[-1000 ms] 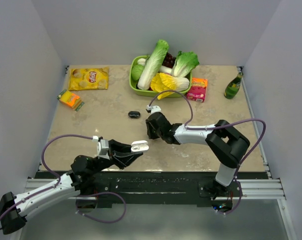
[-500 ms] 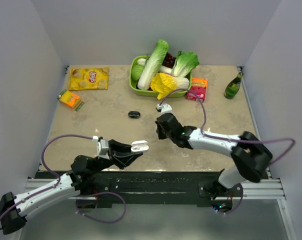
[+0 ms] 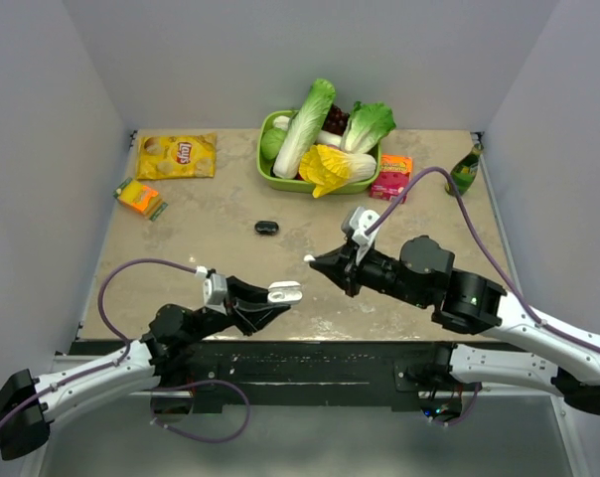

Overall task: Insert the wireless bluetooth earbuds into the charging case
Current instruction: Place the earbud in the charging case.

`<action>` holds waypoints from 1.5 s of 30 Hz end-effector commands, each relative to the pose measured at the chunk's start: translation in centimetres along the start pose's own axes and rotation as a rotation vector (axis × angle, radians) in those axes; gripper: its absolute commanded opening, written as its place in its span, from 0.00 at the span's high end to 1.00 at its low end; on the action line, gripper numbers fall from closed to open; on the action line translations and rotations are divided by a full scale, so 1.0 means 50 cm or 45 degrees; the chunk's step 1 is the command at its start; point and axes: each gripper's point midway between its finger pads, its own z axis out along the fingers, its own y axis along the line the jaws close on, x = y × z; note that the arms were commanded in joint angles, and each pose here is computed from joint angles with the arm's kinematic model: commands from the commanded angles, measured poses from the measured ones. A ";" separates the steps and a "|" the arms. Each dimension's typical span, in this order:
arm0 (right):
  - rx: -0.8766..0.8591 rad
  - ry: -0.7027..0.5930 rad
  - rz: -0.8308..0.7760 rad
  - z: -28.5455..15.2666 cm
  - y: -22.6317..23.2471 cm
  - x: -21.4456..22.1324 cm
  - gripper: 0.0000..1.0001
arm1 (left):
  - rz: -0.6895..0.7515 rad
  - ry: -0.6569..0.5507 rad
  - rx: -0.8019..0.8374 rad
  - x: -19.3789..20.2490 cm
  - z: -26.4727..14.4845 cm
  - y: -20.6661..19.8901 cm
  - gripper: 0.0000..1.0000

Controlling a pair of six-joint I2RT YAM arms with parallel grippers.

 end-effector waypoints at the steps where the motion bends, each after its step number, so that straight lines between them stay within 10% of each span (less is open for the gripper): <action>1: -0.305 0.167 -0.202 -0.055 0.062 0.054 1.00 | -0.044 0.036 0.144 0.043 -0.020 -0.035 1.00; 12: -0.493 0.273 -0.256 -0.114 0.101 0.097 1.00 | -0.055 0.122 0.455 0.007 0.005 -0.126 1.00; 45: -0.489 0.459 -0.166 -0.055 0.130 0.182 1.00 | -0.036 0.088 0.400 -0.002 0.031 -0.107 1.00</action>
